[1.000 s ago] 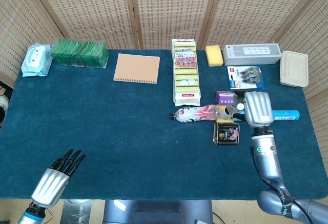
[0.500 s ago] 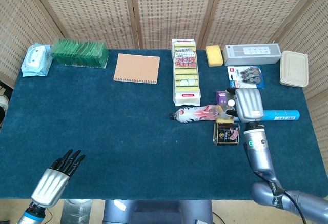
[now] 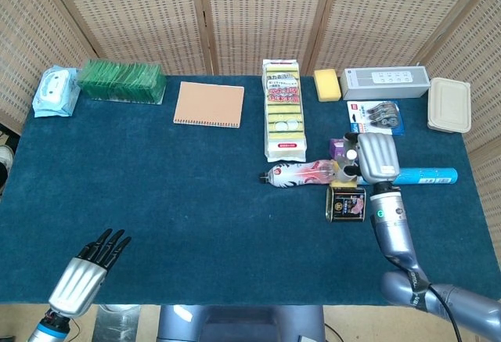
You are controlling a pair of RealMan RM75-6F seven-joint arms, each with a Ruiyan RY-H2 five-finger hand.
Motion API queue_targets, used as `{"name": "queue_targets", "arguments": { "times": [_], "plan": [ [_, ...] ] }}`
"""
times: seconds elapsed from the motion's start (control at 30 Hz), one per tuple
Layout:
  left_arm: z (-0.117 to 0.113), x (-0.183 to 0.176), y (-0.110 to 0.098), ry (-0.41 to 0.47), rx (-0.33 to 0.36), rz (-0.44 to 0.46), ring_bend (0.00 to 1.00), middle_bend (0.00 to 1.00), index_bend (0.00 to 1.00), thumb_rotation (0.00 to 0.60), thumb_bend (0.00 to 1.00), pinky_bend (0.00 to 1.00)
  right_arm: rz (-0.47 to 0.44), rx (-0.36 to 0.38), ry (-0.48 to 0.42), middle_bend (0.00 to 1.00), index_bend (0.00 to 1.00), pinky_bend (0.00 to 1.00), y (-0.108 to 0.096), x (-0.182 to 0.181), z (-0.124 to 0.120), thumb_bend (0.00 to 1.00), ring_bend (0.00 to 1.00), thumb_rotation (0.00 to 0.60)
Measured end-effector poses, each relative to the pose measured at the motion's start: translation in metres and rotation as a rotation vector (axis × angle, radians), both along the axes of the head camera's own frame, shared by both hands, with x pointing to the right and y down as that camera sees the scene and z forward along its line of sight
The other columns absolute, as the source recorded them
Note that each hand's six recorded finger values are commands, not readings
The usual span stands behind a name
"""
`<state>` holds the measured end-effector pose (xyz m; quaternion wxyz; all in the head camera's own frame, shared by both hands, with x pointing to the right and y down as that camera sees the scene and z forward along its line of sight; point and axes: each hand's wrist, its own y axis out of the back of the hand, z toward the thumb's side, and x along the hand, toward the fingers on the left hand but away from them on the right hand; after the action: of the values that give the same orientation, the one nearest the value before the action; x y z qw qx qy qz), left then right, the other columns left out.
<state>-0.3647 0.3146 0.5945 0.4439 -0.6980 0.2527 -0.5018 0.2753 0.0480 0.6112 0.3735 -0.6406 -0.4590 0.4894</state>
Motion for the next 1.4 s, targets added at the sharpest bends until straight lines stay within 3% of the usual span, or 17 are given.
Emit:
{"name": "queue_targets", "arguments": {
  "times": [0.6, 0.77, 1.03, 1.4],
  "plan": [
    [0.004, 0.002, 0.000, -0.007, -0.016, 0.001, 0.06, 0.08, 0.05, 0.600, 0.21, 0.29, 0.000, -0.071, -0.007, 0.94, 0.75, 0.98, 0.003, 0.008, 0.045, 0.31, 0.99, 0.600],
    [0.005, 0.003, 0.001, -0.008, -0.019, 0.003, 0.06, 0.08, 0.05, 0.600, 0.21, 0.29, -0.003, -0.079, -0.016, 0.88, 0.72, 0.87, 0.004, 0.011, 0.051, 0.30, 0.91, 0.600],
    [0.005, 0.003, 0.000, -0.009, -0.018, 0.003, 0.06, 0.08, 0.05, 0.600, 0.21, 0.29, 0.004, -0.105, -0.027, 0.69, 0.64, 0.68, 0.005, 0.019, 0.064, 0.29, 0.70, 0.600],
    [0.004, 0.003, 0.001, -0.008, -0.020, 0.004, 0.06, 0.08, 0.05, 0.600, 0.21, 0.29, -0.016, -0.125, -0.009, 0.57, 0.55, 0.56, 0.008, 0.024, 0.068, 0.29, 0.57, 0.600]
  ]
}}
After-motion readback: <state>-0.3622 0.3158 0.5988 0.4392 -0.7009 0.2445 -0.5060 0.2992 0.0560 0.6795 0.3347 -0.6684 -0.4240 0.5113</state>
